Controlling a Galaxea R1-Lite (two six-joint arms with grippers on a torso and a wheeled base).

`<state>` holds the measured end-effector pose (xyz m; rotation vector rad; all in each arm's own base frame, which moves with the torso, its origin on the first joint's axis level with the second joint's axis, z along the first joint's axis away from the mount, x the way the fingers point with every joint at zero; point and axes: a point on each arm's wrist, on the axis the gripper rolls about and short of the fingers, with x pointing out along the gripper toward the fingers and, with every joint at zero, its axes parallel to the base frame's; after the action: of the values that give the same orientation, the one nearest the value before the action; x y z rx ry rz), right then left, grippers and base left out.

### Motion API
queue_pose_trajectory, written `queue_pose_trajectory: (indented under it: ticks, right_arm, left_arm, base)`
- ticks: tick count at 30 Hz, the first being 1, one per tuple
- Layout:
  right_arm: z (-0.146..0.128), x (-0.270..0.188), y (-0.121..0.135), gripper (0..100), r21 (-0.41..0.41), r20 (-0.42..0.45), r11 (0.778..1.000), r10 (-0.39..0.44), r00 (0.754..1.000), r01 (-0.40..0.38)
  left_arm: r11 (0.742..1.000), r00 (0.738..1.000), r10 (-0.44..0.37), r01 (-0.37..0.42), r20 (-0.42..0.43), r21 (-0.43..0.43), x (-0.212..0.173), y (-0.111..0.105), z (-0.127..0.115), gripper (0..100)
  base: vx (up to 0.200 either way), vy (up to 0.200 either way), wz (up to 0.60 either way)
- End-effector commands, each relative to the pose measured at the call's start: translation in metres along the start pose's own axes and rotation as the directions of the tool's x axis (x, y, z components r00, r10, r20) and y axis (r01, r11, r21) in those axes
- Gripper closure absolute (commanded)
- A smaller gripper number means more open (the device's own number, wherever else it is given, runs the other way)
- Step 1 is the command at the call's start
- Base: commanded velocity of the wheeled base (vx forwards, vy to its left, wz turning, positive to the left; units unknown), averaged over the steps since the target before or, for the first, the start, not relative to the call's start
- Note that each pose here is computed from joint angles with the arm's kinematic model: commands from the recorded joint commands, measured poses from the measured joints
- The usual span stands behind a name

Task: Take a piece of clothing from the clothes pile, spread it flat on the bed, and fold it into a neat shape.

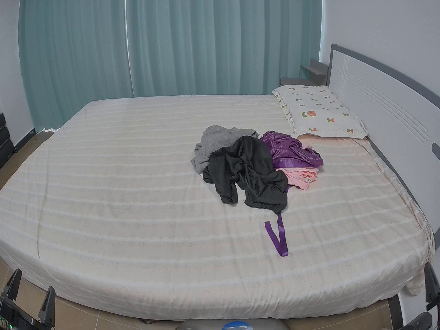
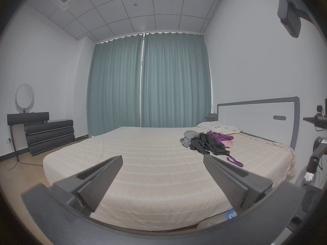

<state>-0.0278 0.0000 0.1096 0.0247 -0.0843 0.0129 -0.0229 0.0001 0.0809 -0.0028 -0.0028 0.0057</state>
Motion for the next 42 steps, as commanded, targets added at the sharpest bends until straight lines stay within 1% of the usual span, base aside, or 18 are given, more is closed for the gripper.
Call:
queue_pose_trajectory:
  ticks: [1,3,4,9,10,13,15,17,18,21,22,28,29,31,34,38,41,42]
  right_arm:
    - [0.017,0.026,0.002,0,0.008,-0.172,0.998,0.064,0.983,-0.063]
    - [0.016,0.028,0.002,0,0.012,-0.187,0.998,0.065,0.980,-0.064]
    - [0.015,0.038,0.002,0,0.064,-0.259,0.996,0.080,0.963,-0.065]
    - [0.024,0.061,0.004,0,0.091,-0.359,0.988,0.146,0.922,-0.121]
    - [0.025,0.074,0.005,0,0.101,-0.407,0.987,0.159,0.899,-0.128]
    - [0.025,0.103,0.009,0,0.123,-0.486,0.983,0.178,0.855,-0.135]
    - [0.023,0.127,0.012,0,0.150,-0.522,0.980,0.191,0.831,-0.131]
    - [0.020,0.145,0.016,0,0.167,-0.532,0.977,0.205,0.822,-0.135]
    - [0.014,0.169,0.022,0,0.186,-0.546,0.972,0.222,0.808,-0.141]
    - [0.009,0.188,0.026,0,0.193,-0.555,0.971,0.228,0.800,-0.144]
    - [-0.007,0.224,0.031,0,0.201,-0.577,0.972,0.221,0.786,-0.126]
    - [-0.046,0.294,0.044,0,0.228,-0.587,0.970,0.206,0.783,-0.085]
    - [-0.062,0.321,0.054,0,0.242,-0.582,0.969,0.186,0.792,-0.051]
    - [-0.075,0.340,0.062,0,0.254,-0.580,0.967,0.165,0.798,-0.015]
    - [-0.102,0.382,0.082,0,0.301,-0.572,0.953,0.147,0.807,0.040]
    - [-0.131,0.420,0.098,0,0.339,-0.569,0.939,0.160,0.806,0.053]
    - [-0.136,0.430,0.102,0,0.354,-0.569,0.933,0.164,0.806,0.061]
    - [-0.142,0.440,0.111,0,0.383,-0.569,0.921,0.181,0.802,0.064]
  left_arm:
    - [1.000,1.000,0.000,0.000,-0.001,0.000,0.000,0.000,-0.005,0]
    - [1.000,1.000,0.000,0.000,-0.001,0.000,0.000,0.000,-0.005,0]
    - [1.000,1.000,0.000,0.000,-0.001,0.000,0.000,0.000,-0.005,0]
    - [1.000,1.000,0.000,0.000,-0.001,0.000,0.000,0.000,-0.005,0]
    - [1.000,1.000,0.000,0.000,-0.001,0.000,0.000,0.000,-0.005,0]
    - [1.000,1.000,0.000,0.000,-0.001,0.000,0.000,0.000,-0.005,0]
    - [1.000,1.000,0.000,0.000,-0.001,0.000,0.000,0.000,-0.005,0]
    - [1.000,1.000,0.000,0.000,-0.001,0.000,0.000,0.000,-0.005,0]
    - [1.000,1.000,0.000,0.000,-0.001,0.000,0.000,0.000,-0.005,0]
    - [1.000,1.000,0.000,0.000,-0.001,0.000,0.000,0.000,-0.005,0]
    - [1.000,1.000,0.000,0.000,-0.001,0.000,0.000,0.000,-0.005,0]
    - [1.000,1.000,0.000,0.000,-0.001,0.000,0.000,0.000,-0.005,0]
    - [1.000,1.000,0.000,0.000,-0.001,0.000,0.000,0.000,-0.005,0]
    - [1.000,1.000,0.000,0.000,-0.001,0.000,0.000,0.000,-0.005,0]
    - [1.000,1.000,0.000,0.000,-0.001,0.000,0.000,0.000,-0.005,0]
    - [1.000,1.000,0.000,0.000,-0.001,0.000,0.000,0.000,-0.005,0]
    - [1.000,1.000,0.000,0.000,-0.001,0.000,0.000,0.000,-0.005,0]
    - [1.000,1.000,0.000,0.000,-0.001,0.000,0.000,0.000,-0.005,0]
  base:
    - [0.000,0.000,0.00]
    - [0.000,0.000,0.00]
    - [0.000,0.000,0.00]
    - [0.000,0.000,0.00]
    - [0.000,0.000,0.00]
    - [0.000,0.000,0.00]
    - [0.000,0.000,0.00]
    - [0.000,0.000,0.00]
    - [0.000,0.000,0.00]
    - [0.000,0.000,0.00]
    - [0.000,0.000,0.00]
    - [0.000,0.000,0.00]
    - [0.000,0.000,0.00]
    - [0.000,0.000,0.00]
    - [0.000,0.000,0.00]
    - [0.000,0.000,0.00]
    - [0.000,0.000,0.00]
    - [0.000,0.000,0.00]
